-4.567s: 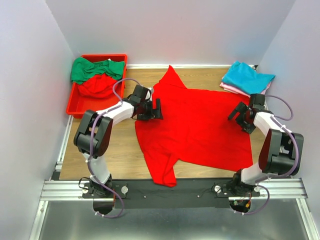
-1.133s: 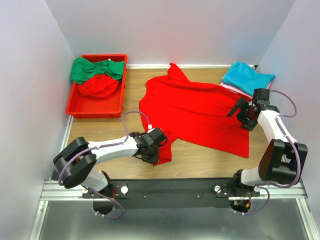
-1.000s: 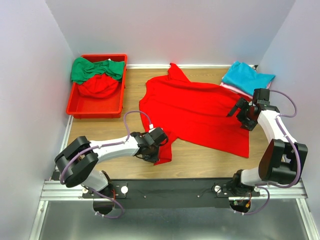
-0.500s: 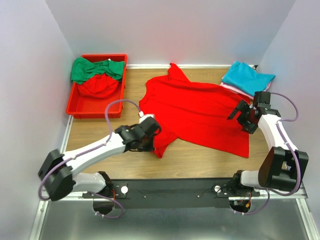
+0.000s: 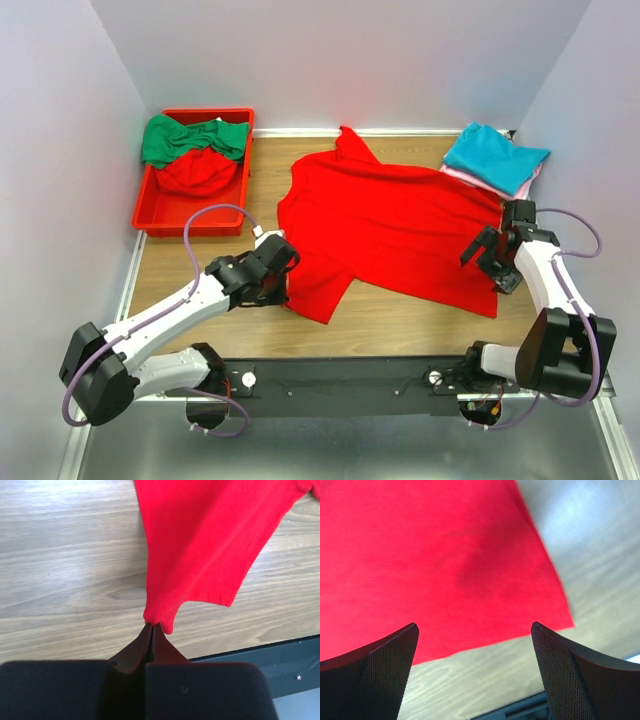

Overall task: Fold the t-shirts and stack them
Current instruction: Fold the tshirt

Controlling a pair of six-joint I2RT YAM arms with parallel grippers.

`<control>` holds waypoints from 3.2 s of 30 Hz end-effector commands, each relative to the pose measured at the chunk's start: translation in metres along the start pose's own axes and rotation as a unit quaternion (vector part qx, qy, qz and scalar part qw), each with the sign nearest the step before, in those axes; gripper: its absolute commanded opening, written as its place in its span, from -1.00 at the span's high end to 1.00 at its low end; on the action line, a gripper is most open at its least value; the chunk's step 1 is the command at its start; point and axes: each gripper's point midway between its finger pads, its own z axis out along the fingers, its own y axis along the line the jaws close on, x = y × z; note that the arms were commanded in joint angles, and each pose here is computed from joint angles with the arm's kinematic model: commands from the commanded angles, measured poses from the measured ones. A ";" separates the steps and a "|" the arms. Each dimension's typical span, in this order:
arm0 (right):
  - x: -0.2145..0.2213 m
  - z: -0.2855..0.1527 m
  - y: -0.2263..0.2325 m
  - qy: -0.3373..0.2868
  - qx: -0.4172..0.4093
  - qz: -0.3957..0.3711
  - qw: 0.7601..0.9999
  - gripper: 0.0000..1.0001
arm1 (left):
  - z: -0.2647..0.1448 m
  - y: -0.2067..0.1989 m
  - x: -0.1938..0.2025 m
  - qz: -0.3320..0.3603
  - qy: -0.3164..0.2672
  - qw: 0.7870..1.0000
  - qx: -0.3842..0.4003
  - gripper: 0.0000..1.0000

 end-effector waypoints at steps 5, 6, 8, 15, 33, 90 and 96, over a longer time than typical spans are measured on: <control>0.025 -0.004 -0.028 0.062 0.092 0.038 0.993 -1.00 | -0.005 0.011 -0.008 -0.001 -0.015 1.000 0.012 1.00; 0.033 -0.002 -0.030 0.080 0.097 0.042 0.991 -0.99 | -0.007 0.011 -0.009 0.000 -0.015 1.000 0.018 1.00; 0.045 -0.001 -0.026 0.102 0.088 0.064 0.989 -0.95 | -0.006 0.015 -0.015 -0.011 -0.023 0.999 0.021 1.00; 0.067 0.003 -0.048 0.109 0.137 0.091 0.980 -0.77 | -0.009 0.028 -0.029 0.003 -0.033 0.999 0.019 1.00; 0.071 0.008 -0.061 0.086 0.172 0.130 0.973 -0.15 | -0.011 0.042 -0.041 0.015 -0.042 0.999 0.032 1.00; 0.040 0.042 -0.007 0.085 0.119 0.069 0.987 0.96 | -0.016 0.055 -0.112 -0.033 -0.104 0.994 0.031 1.00; 0.047 0.060 0.015 0.088 0.128 0.041 0.987 0.97 | -0.011 0.073 -0.130 -0.028 -0.112 0.993 0.015 1.00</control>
